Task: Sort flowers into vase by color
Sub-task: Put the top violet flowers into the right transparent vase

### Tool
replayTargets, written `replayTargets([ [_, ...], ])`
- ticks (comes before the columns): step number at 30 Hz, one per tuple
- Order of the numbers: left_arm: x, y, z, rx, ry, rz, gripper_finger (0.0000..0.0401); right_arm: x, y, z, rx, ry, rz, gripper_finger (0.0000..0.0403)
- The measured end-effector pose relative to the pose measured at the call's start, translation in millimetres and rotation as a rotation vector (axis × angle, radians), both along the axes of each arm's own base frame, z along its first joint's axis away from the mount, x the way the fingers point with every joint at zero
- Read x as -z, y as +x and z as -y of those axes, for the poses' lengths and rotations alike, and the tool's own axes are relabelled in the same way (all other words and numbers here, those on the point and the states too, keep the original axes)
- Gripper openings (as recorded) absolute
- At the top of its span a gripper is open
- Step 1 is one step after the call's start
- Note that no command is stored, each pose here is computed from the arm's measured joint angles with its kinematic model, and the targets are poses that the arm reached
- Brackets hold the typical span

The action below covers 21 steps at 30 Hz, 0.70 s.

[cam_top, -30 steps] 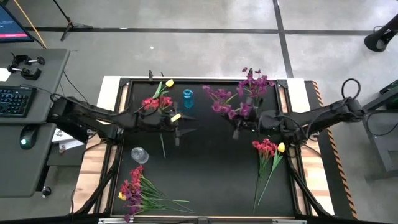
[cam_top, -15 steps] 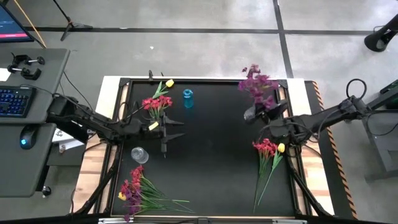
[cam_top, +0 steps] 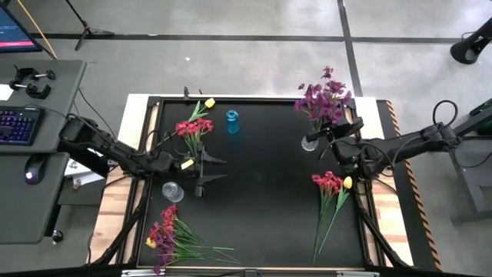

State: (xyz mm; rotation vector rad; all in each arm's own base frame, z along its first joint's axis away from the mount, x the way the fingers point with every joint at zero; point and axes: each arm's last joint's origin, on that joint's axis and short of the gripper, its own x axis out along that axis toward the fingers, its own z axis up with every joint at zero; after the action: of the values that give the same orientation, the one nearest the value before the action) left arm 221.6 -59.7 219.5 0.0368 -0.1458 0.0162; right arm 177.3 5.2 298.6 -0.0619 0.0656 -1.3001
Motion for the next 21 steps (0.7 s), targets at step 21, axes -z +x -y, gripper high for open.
replayTargets([
  [21, 4, -1, 3, 0.0, 0.005, -0.033, 0.0193, -14, 4, 23, -0.017, -0.024, -0.01, 0.0],
])
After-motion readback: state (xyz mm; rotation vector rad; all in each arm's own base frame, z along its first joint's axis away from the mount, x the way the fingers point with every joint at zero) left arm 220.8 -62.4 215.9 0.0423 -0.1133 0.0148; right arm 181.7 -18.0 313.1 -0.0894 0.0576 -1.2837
